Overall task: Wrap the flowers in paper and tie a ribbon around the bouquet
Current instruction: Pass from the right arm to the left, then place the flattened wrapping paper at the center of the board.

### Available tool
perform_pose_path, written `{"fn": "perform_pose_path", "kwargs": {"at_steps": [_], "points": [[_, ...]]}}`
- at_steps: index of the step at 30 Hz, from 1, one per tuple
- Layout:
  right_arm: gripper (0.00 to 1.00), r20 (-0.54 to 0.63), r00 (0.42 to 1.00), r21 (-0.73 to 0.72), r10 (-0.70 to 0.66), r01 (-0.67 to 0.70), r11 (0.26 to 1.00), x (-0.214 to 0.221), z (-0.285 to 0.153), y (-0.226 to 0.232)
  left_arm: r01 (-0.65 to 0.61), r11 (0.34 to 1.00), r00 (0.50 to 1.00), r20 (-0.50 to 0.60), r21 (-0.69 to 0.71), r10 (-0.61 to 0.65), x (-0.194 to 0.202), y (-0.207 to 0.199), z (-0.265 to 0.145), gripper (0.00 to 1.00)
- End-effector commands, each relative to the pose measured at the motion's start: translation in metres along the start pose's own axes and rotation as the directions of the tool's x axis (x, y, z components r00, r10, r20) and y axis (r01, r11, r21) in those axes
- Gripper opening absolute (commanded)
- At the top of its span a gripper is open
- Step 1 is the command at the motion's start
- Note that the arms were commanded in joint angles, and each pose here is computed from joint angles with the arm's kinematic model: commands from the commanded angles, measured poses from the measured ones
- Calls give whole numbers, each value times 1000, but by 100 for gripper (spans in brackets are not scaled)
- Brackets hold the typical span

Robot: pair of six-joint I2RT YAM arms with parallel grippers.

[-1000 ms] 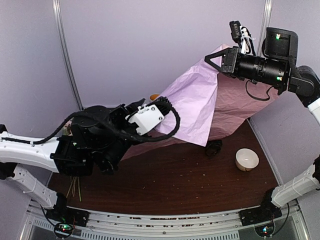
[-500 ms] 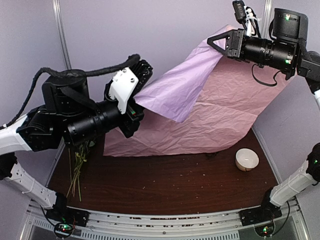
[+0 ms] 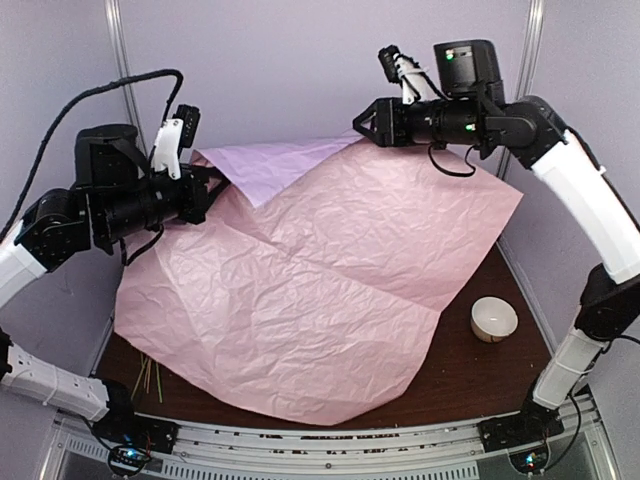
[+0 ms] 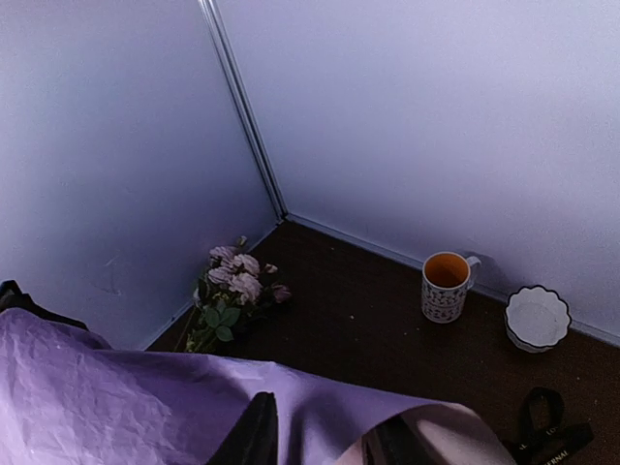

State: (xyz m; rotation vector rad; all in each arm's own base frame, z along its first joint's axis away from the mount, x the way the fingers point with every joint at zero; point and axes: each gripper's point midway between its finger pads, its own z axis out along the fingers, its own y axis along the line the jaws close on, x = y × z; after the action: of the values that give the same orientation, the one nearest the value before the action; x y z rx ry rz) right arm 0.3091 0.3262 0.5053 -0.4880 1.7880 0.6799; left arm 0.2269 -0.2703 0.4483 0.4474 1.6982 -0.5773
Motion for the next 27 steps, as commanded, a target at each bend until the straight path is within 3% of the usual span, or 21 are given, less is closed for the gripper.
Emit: {"fn": "perform_pose_path", "kwargs": {"at_steps": [1,4,7,13,19,23,27], "points": [[38,-169,985,113,32,-13,994,60,58,-45,174,979,949,-246,-107,-196,88,49,23,0],[46,-294,953,141,72,-32,990,117,85,-69,133,979,913,-365,-153,-181,125,81,33,0],[50,-347,931,175,111,-52,983,161,97,-95,7,983,868,-486,-184,-97,152,105,50,0],[53,-444,880,269,168,-48,962,237,96,-146,-141,974,786,-618,-179,0,185,131,100,0],[55,-562,811,302,162,19,953,302,80,-164,-217,963,700,-713,-162,38,234,165,147,0],[55,-597,779,308,192,1,951,339,70,-165,-207,971,593,-805,-118,29,277,181,170,0],[54,-609,757,362,237,-1,932,371,59,-175,-187,981,550,-832,-42,69,303,177,192,0]]}}
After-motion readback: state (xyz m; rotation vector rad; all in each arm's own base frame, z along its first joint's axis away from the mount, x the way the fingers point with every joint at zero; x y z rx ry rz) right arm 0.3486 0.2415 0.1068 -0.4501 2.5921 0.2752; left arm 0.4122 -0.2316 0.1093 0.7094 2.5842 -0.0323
